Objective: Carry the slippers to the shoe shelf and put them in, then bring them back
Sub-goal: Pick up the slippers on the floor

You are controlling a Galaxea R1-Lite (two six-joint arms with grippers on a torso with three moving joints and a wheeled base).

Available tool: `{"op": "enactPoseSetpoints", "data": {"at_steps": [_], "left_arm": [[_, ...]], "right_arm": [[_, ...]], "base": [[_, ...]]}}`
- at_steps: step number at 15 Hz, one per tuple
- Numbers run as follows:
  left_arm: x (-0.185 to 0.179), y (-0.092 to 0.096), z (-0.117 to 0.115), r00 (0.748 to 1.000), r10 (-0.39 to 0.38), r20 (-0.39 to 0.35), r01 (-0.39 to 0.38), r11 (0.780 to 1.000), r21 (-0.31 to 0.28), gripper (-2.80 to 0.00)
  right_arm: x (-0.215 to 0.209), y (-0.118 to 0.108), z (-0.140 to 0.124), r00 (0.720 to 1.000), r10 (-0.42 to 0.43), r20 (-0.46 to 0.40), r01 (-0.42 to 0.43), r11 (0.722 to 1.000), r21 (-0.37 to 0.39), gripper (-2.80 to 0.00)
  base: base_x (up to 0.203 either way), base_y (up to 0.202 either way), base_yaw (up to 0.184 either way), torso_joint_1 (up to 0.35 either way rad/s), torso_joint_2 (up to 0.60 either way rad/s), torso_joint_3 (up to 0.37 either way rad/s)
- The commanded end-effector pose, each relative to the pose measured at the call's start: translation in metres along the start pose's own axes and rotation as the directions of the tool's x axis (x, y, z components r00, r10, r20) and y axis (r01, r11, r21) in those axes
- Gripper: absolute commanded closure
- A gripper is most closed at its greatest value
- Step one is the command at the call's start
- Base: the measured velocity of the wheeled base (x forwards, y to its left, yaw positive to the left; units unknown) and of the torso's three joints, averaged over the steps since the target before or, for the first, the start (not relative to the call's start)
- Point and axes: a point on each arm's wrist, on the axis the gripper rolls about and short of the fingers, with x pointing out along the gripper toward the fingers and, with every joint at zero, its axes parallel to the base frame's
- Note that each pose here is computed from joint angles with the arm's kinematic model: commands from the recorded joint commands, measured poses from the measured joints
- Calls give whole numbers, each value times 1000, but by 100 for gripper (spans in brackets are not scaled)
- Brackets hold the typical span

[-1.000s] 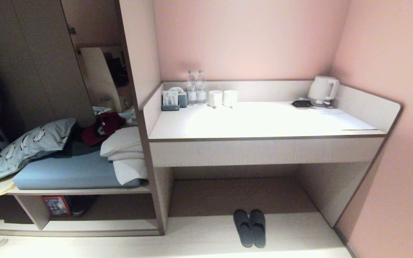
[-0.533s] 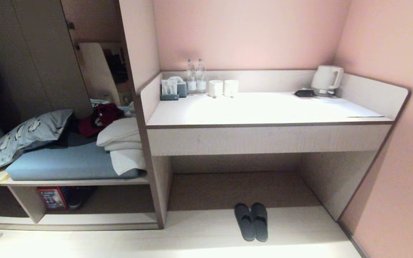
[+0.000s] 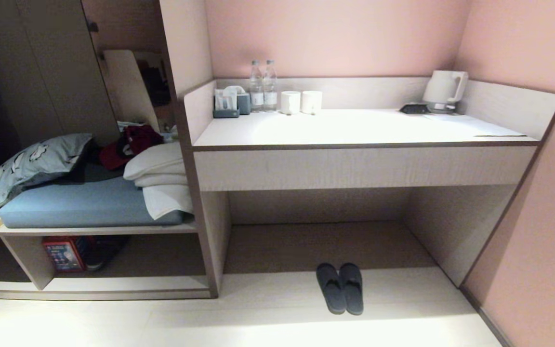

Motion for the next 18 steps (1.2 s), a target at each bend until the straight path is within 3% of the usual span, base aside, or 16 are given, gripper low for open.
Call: {"op": "enactPoseSetpoints", "data": {"at_steps": [1,6,18], "left_arm": [[0,0,0,1000,0,-1,0,1000,-1,0],[0,0,0,1000,-1,-1,1,1000,1,0],[0,0,0,1000,0,-1,0,1000,-1,0]], "right_arm": [[0,0,0,1000,1,0,-1,1000,-1,0],[0,0,0,1000,1,0,-1,1000,1,0],[0,0,0,1000,1,0,-1,1000,4,0]], "base": [[0,0,0,-124,452,325],[0,0,0,-81,378,296],[0,0,0,-3,18,12]]}}
